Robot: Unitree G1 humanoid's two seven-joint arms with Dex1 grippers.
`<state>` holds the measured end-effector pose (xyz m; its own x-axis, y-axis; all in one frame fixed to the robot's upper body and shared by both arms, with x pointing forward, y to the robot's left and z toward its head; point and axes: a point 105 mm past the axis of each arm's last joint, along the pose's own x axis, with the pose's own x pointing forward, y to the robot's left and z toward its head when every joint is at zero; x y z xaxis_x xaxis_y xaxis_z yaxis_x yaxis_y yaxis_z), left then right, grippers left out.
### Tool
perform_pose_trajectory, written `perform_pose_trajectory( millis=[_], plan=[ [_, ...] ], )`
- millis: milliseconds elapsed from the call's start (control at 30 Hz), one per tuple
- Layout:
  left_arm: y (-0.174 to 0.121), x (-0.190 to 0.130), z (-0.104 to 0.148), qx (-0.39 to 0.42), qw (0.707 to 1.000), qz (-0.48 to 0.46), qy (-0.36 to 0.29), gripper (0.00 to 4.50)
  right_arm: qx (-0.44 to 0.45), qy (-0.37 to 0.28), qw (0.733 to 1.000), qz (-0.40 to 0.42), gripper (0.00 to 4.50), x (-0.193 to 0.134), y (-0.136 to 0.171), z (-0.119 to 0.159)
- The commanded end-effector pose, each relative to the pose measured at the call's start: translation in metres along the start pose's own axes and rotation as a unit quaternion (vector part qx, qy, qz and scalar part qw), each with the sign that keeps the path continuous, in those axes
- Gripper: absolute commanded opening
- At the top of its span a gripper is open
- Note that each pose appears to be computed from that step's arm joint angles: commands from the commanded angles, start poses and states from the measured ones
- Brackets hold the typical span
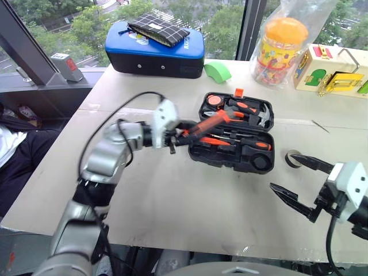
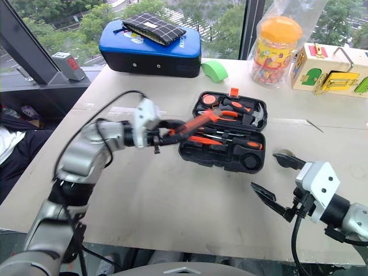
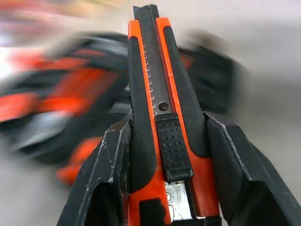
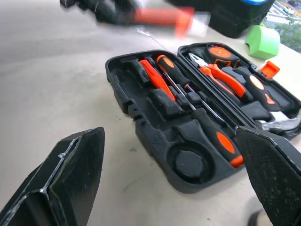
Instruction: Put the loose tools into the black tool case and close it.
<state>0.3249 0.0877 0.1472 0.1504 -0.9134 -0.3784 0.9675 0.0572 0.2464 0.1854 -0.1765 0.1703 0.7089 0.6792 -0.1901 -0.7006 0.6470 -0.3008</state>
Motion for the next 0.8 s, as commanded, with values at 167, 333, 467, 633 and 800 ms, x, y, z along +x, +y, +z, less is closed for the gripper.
perform_pose_trajectory(
  millis=[167, 333, 467, 633, 800],
  plan=[
    [0.008, 0.027, -0.013, 0.132, 0.980, -0.130, 0.074, 1.67, -0.032, 0.005, 0.999, 0.016, 4.50, -0.018, 0.006, 0.013],
    [0.011, 0.032, -0.029, 0.177, 0.963, -0.163, 0.120, 1.67, -0.032, 0.014, 0.999, 0.009, 4.50, -0.029, 0.003, 0.012],
    [0.018, 0.032, -0.035, 0.173, 0.963, -0.153, 0.139, 1.67, -0.033, 0.015, 0.999, 0.008, 4.50, -0.030, 0.005, 0.012],
    [0.019, 0.030, -0.038, 0.151, 0.966, -0.157, 0.136, 1.67, -0.033, 0.015, 0.999, 0.007, 4.50, -0.030, 0.007, 0.011],
    [0.013, 0.032, -0.037, 0.142, 0.966, -0.178, 0.121, 1.67, -0.034, 0.016, 0.999, 0.007, 4.50, -0.028, 0.007, 0.009]
  ],
)
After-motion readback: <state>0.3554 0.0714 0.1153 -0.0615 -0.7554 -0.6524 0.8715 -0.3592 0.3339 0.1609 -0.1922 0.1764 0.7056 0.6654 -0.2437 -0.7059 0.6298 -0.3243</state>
